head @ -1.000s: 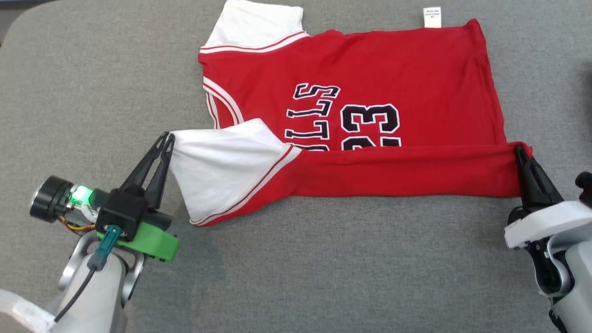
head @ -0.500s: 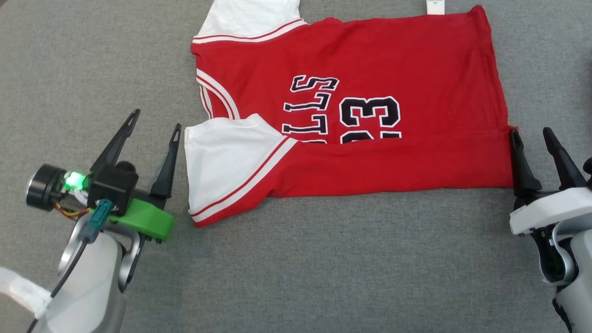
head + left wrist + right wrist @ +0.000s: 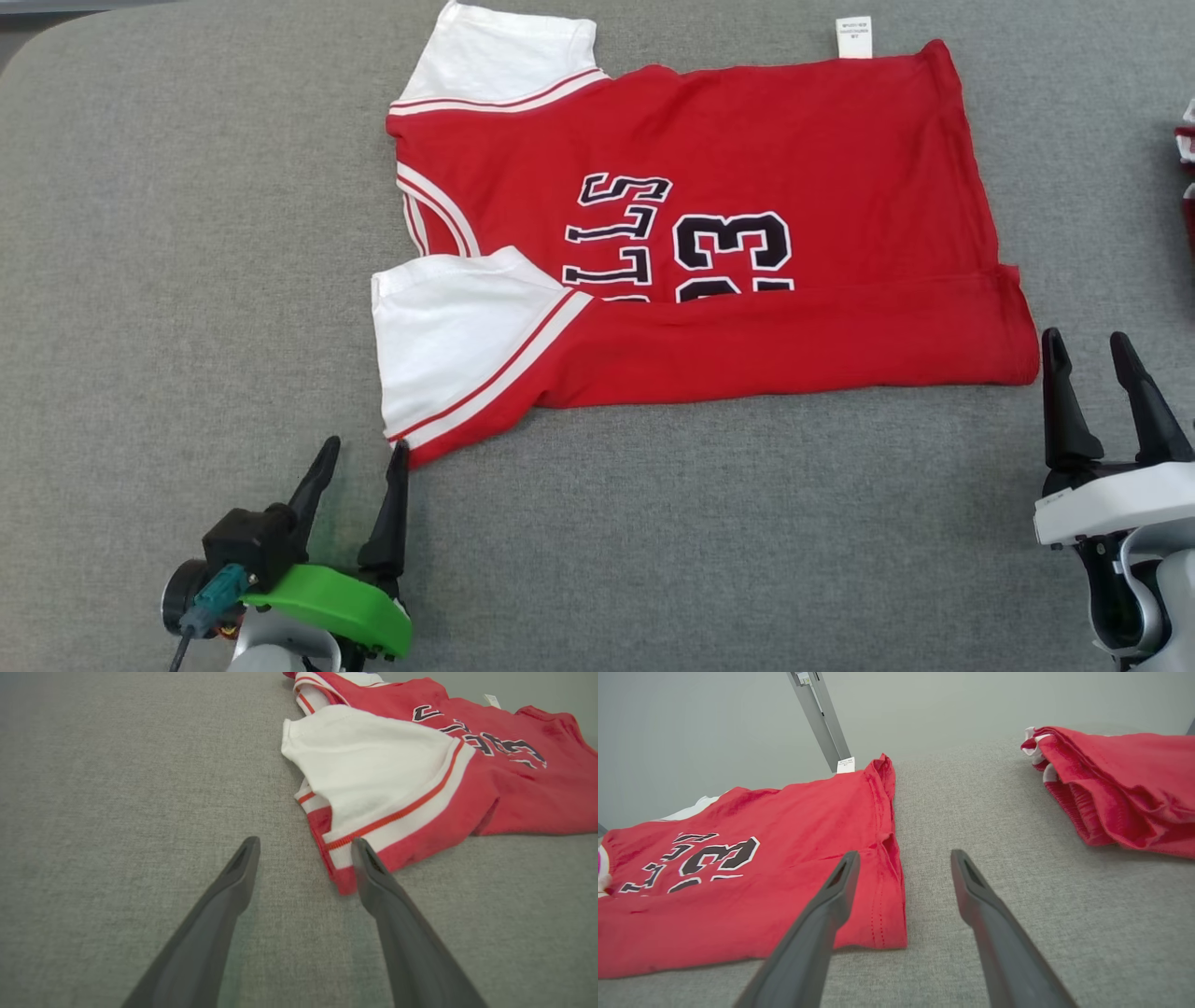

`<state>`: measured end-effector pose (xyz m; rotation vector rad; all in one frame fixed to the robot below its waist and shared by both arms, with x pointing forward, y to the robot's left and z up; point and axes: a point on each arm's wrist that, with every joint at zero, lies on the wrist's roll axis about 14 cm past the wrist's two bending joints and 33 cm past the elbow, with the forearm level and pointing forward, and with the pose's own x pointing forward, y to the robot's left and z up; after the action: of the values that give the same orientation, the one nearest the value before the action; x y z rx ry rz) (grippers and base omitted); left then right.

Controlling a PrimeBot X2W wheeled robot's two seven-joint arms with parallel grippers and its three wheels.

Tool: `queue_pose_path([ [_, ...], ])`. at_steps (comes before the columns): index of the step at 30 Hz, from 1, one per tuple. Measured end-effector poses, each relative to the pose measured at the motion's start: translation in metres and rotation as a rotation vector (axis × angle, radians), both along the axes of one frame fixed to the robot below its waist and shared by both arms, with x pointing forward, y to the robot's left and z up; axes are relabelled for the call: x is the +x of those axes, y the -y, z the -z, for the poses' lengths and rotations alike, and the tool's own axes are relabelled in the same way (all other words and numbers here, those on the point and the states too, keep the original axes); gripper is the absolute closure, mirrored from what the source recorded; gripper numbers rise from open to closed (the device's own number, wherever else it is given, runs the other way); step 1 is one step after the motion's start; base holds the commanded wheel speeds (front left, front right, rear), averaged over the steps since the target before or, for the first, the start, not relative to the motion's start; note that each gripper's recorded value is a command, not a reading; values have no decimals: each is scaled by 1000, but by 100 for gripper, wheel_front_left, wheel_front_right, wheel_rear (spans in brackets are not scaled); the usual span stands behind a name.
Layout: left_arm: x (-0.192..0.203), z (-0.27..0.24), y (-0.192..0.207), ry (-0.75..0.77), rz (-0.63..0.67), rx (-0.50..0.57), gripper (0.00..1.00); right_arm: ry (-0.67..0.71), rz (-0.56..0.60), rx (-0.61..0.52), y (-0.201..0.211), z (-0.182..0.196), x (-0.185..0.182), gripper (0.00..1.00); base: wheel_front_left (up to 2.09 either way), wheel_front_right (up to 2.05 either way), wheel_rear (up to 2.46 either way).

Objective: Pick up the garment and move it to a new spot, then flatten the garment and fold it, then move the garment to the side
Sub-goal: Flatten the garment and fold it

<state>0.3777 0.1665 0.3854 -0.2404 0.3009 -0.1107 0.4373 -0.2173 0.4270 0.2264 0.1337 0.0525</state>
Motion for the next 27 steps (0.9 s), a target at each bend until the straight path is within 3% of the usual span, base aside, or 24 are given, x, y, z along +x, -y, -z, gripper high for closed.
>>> queue_pose_path([
  [13,2,28,15,-93,68,2,0,1,23,-8,9,-2,-4,0,0,0,0],
  [14,2,31,14,-104,65,5,4,1,21,-6,8,-1,-3,0,0,0,0],
  [15,2,32,14,-107,65,3,34,0,18,-4,6,-1,-3,0,0,0,0],
  [16,2,33,14,-112,67,6,53,-3,13,-2,4,0,-3,0,0,0,0],
  [17,3,33,16,-114,71,2,81,-10,8,0,2,3,-4,0,0,0,0],
  [18,3,34,18,-118,71,-5,100,-15,4,3,0,4,-4,0,0,0,0],
  [27,4,21,26,-92,127,-26,100,-118,-3,52,-11,35,-6,0,0,0,0],
])
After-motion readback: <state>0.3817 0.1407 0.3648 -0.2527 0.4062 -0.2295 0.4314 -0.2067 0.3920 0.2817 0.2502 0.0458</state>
